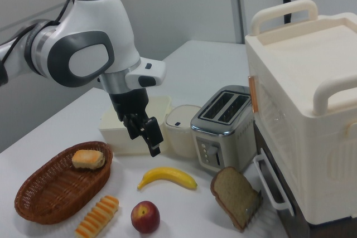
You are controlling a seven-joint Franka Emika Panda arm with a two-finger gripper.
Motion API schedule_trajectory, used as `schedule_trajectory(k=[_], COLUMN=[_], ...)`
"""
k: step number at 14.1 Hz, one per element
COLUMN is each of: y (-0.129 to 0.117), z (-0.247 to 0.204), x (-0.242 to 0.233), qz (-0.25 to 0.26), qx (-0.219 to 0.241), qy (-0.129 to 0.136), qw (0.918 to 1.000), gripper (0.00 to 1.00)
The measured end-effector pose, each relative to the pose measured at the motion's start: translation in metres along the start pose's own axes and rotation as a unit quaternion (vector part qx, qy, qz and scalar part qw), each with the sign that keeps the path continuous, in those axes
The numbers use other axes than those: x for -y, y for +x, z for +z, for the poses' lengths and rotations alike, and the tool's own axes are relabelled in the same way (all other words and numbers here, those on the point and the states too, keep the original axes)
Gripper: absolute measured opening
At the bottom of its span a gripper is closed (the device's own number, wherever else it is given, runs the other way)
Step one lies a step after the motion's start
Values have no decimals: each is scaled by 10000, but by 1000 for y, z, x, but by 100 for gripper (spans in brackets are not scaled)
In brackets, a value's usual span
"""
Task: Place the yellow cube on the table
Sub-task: 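Move the gripper toward the yellow cube on the pink plate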
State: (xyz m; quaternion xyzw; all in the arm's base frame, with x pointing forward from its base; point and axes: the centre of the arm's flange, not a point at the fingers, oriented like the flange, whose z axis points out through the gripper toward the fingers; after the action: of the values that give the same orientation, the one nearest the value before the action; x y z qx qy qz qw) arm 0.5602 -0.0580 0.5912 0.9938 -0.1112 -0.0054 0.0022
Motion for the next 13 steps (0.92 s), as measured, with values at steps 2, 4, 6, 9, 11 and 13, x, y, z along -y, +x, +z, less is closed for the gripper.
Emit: schedule_trajectory(k=[2, 4, 6, 9, 11, 13], y=[0, -2, -2, -2, -2, -2], z=[0, 2, 2, 2, 1, -3], x=[-1, -2, -2, -2, -5, -18], qz=[-8, -53, -64, -68, -44, 68], qx=[11, 90, 103, 103, 97, 64], qy=[-1, -10, -11, -11, -9, 1], qw=[10000, 9999, 9999, 9999, 9999, 10000], gripper=[100, 100, 100, 100, 100, 100])
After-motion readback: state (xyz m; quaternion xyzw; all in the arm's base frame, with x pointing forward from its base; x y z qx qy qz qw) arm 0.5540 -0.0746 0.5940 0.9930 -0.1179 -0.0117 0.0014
